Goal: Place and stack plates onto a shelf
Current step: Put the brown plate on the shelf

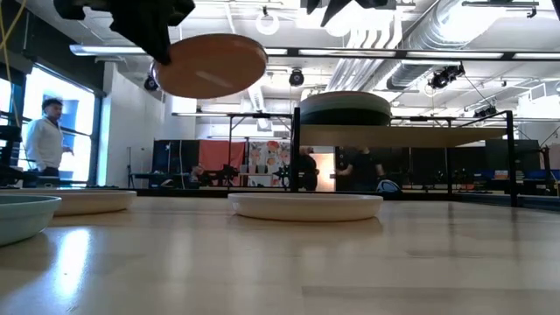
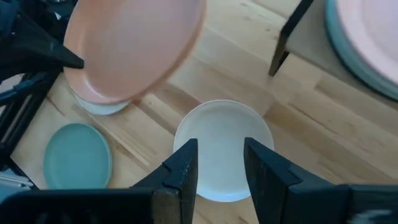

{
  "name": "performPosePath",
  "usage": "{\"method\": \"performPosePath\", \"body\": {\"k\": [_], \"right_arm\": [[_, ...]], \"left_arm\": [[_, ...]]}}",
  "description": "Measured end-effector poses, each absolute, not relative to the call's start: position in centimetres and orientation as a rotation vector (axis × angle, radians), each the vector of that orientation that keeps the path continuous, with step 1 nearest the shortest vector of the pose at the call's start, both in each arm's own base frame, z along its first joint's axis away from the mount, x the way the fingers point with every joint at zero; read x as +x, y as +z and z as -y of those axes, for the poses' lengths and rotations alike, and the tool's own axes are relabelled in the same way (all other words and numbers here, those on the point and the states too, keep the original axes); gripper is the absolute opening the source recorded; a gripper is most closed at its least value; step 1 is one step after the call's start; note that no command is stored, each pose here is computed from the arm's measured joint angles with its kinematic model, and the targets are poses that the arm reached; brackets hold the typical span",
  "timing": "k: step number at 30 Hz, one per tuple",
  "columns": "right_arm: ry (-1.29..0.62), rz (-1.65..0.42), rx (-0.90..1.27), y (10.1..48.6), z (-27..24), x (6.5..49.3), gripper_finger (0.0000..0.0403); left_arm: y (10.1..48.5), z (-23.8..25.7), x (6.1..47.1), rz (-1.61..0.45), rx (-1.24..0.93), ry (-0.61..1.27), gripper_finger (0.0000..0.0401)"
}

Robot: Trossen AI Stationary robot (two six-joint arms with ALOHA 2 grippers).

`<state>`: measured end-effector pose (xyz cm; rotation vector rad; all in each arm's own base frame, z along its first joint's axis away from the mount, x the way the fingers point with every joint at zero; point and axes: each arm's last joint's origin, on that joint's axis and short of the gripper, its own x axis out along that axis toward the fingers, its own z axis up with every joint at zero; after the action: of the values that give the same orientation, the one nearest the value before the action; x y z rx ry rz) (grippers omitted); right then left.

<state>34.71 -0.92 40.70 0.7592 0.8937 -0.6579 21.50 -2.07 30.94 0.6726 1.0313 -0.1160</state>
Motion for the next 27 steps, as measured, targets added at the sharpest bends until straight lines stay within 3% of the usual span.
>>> {"method": "performPosePath", "body": {"k": [12,27], "right_arm": [[-0.72,-0.883,0.724,38.4,-0.4,37.2,0.0108],[-0.77,-0.901,0.714,36.9,-0.3,38.4,0.0108]], "left_arm": [[27.7,6.2,24.1,-1.122,0.821,-0.099,0.0001],[27.5,8.7,25.1,-0.993,0.875,-0.062,0.0001]]}}
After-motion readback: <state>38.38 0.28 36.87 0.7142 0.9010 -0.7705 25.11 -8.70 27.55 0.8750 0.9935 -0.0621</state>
